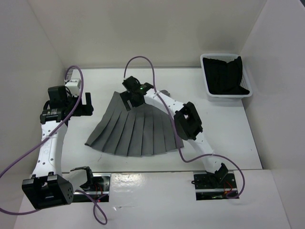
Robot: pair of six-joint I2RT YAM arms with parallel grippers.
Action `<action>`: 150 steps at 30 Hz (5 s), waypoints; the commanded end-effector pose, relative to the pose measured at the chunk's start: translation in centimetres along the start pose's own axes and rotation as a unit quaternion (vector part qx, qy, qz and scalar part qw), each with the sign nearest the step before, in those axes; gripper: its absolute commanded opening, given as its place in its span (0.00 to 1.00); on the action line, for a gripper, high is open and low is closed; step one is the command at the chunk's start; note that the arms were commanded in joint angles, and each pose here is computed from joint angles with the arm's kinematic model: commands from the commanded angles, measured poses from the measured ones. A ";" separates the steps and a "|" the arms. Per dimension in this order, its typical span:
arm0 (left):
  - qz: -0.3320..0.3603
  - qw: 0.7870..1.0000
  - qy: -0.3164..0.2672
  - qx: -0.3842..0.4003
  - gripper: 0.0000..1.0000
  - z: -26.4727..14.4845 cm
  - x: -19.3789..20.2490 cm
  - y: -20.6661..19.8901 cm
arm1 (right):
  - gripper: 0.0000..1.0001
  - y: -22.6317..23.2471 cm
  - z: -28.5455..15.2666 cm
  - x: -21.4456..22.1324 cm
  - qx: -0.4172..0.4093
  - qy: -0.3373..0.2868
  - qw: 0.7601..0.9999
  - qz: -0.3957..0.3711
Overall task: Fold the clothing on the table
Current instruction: Flatten the skirt out, then fold the skirt
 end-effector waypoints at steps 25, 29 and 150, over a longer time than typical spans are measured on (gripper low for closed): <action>-0.008 1.000 -0.017 -0.005 1.00 -0.3 -0.3 0.0 | 0.99 -3.3 4.2 5.3 0.008 0.086 0.996 0.017; -0.009 1.000 -0.012 -0.004 1.00 -0.2 0.0 0.0 | 0.99 -4.3 4.1 7.4 0.012 0.109 0.994 0.013; 0.057 0.953 0.149 0.257 0.53 22.6 0.3 -14.7 | 0.87 -20.5 -13.5 5.6 -0.028 -0.070 0.996 0.044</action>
Point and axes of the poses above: each gripper's point midway between its finger pads, its own z axis out along the fingers, its own y axis along the line the jaws close on, x = y × z, the point moved 6 cm from there along -z, back along the fingers, and after that the axes turned 5 degrees about z, right-handed, at the moved point
